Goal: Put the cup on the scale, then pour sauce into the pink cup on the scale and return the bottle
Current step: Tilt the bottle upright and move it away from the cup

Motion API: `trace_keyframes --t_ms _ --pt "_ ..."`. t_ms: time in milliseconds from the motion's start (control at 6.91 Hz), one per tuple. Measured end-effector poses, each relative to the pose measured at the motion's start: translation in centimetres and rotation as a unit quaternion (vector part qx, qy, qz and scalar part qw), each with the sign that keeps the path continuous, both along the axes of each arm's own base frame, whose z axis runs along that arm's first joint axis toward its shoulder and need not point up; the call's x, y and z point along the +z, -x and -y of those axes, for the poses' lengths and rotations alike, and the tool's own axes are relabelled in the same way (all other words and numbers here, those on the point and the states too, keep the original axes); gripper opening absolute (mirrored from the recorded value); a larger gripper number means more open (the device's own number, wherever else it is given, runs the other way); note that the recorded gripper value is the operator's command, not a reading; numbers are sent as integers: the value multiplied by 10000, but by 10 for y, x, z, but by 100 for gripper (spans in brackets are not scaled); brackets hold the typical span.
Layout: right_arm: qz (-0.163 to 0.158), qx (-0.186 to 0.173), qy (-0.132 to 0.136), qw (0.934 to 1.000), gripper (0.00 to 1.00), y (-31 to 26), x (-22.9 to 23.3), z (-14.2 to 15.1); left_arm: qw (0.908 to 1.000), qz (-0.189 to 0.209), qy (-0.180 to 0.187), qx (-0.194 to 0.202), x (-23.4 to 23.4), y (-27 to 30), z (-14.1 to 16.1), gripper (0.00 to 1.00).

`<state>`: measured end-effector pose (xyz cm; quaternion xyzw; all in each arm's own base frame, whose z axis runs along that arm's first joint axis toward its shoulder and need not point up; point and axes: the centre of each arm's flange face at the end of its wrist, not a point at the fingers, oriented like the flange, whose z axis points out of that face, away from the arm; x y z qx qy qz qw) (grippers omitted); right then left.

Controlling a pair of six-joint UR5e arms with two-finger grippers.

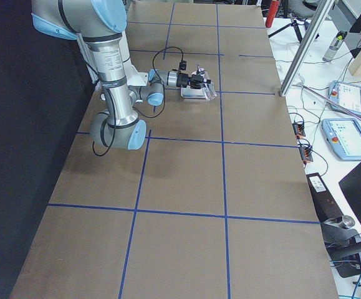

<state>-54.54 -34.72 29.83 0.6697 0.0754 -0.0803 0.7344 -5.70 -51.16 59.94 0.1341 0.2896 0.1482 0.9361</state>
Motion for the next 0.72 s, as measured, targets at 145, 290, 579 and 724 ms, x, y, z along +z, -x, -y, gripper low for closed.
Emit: trace_keyframes --t_ms 145,290,579,724 --pt "530 -54 -15 9986 0 -6 3 0 10000 -2 -21 -8 -2 1 -1 100" --pt "926 -106 -16 9956 0 -10 5 0 10000 -4 -47 -15 -5 1 -2 100" --pt "1826 -180 50 9830 0 -14 5 1 10000 -8 -95 -25 -11 1 -5 100" --pt "2371 -235 131 9711 0 -15 4 4 9999 -10 -126 -32 -15 2 -5 100"
